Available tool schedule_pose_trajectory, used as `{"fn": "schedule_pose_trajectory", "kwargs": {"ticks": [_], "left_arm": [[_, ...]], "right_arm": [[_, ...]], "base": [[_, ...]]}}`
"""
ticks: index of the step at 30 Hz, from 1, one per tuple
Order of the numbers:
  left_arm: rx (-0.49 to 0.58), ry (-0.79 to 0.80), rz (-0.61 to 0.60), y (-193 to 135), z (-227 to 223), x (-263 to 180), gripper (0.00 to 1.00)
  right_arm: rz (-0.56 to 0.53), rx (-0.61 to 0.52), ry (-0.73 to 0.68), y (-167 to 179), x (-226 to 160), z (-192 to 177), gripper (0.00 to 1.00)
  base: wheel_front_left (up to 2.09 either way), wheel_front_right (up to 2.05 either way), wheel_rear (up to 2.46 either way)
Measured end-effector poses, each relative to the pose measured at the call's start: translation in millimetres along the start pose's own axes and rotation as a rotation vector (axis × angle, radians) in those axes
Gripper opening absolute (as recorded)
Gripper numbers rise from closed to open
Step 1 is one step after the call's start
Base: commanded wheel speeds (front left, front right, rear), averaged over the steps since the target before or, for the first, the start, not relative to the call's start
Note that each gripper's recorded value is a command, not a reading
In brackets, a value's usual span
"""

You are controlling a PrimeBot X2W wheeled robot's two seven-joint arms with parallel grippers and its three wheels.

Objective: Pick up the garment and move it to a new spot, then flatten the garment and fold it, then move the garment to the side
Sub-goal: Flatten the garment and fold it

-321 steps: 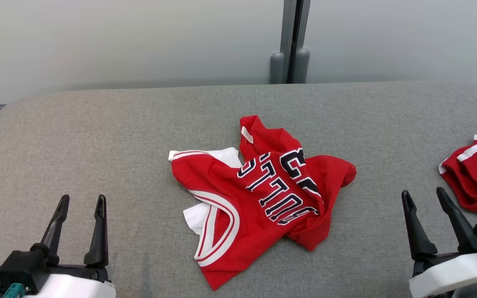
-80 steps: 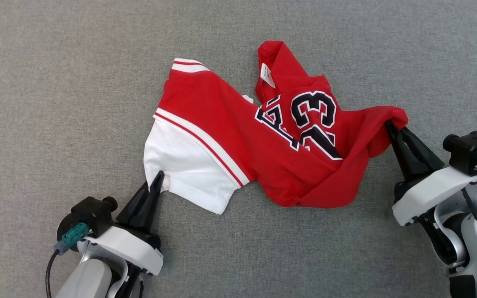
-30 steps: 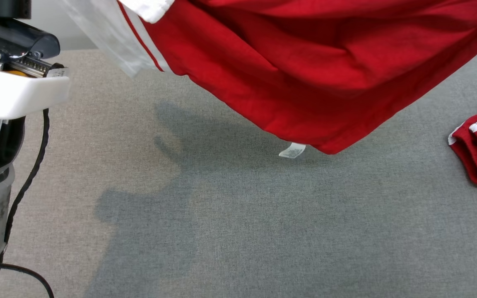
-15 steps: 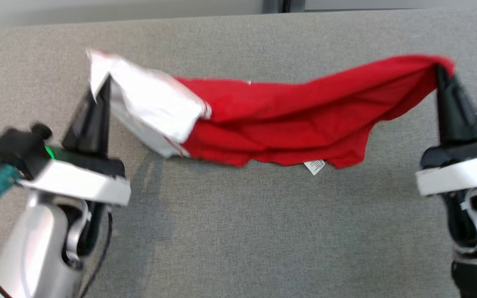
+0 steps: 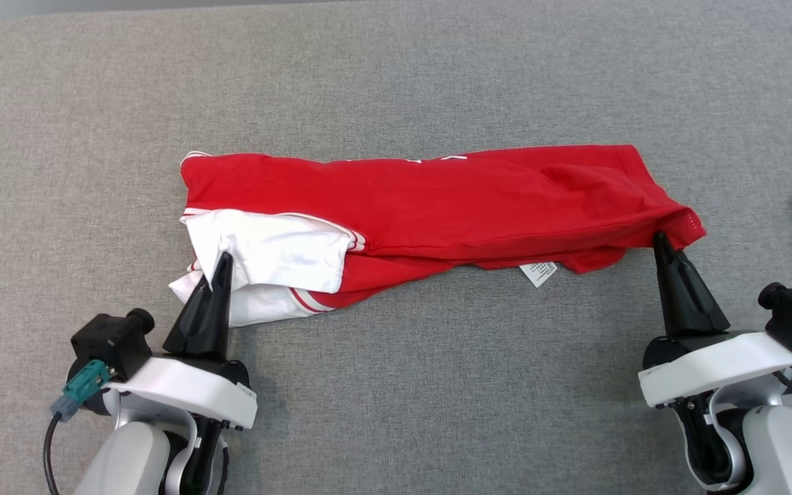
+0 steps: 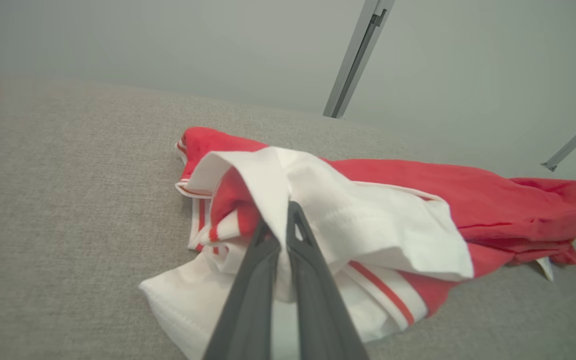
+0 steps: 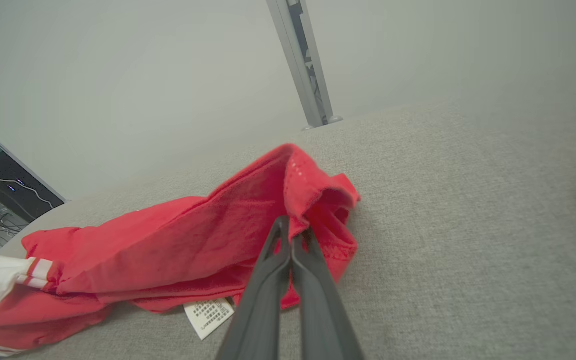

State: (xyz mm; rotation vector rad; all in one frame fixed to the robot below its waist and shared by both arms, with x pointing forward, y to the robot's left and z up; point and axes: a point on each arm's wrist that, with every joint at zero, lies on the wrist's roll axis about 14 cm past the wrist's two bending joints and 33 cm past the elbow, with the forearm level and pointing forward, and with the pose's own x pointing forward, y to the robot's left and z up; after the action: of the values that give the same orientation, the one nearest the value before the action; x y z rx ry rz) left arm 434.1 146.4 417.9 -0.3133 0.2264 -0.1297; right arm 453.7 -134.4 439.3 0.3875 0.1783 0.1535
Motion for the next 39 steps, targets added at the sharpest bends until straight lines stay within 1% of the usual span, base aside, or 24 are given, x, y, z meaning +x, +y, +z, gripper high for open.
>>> {"fn": "schedule_pose_trajectory", "kwargs": {"ticks": [1,2,3,4,5,10,20,24,27,31,39], "left_arm": [[-0.003,0.006,0.003,0,-3,0,0.0],[-0.008,0.004,0.003,-1,-5,-2,0.4],[-0.006,-0.005,0.003,-1,-4,-3,0.84],[0.005,-0.016,0.003,-1,-2,-3,1.0],[0.016,-0.025,0.006,0,1,-4,1.0],[0.065,-0.084,0.023,2,19,-8,1.0],[0.154,-0.29,0.083,12,86,-32,1.0],[0.198,-0.302,0.095,17,92,-47,1.0],[0.23,-0.285,0.1,19,88,-57,1.0],[0.246,-0.253,0.1,20,81,-66,1.0],[0.25,-0.241,0.089,16,82,-65,1.0]], "right_arm": [[0.001,0.002,0.0,1,-1,-1,0.0],[0.002,0.002,0.002,2,-2,-3,0.0],[0.007,0.001,0.002,3,-3,-4,0.42],[0.01,0.001,-0.003,5,-3,-3,0.91],[0.012,-0.004,-0.008,6,-4,-1,1.0],[0.017,-0.066,-0.034,4,-12,11,1.0],[0.004,-0.179,-0.158,4,-36,58,1.0],[0.005,-0.225,-0.184,9,-47,73,1.0],[0.004,-0.236,-0.189,11,-56,77,1.0],[-0.008,-0.239,-0.184,10,-66,77,1.0],[-0.019,-0.233,-0.182,9,-70,78,1.0]], "base": [[0.0,0.0,0.0],[0.0,0.0,0.0],[0.0,0.0,0.0],[0.0,0.0,0.0],[0.0,0.0,0.0],[0.0,0.0,0.0],[0.0,0.0,0.0],[0.0,0.0,0.0],[0.0,0.0,0.0],[0.0,0.0,0.0],[0.0,0.0,0.0]]}}
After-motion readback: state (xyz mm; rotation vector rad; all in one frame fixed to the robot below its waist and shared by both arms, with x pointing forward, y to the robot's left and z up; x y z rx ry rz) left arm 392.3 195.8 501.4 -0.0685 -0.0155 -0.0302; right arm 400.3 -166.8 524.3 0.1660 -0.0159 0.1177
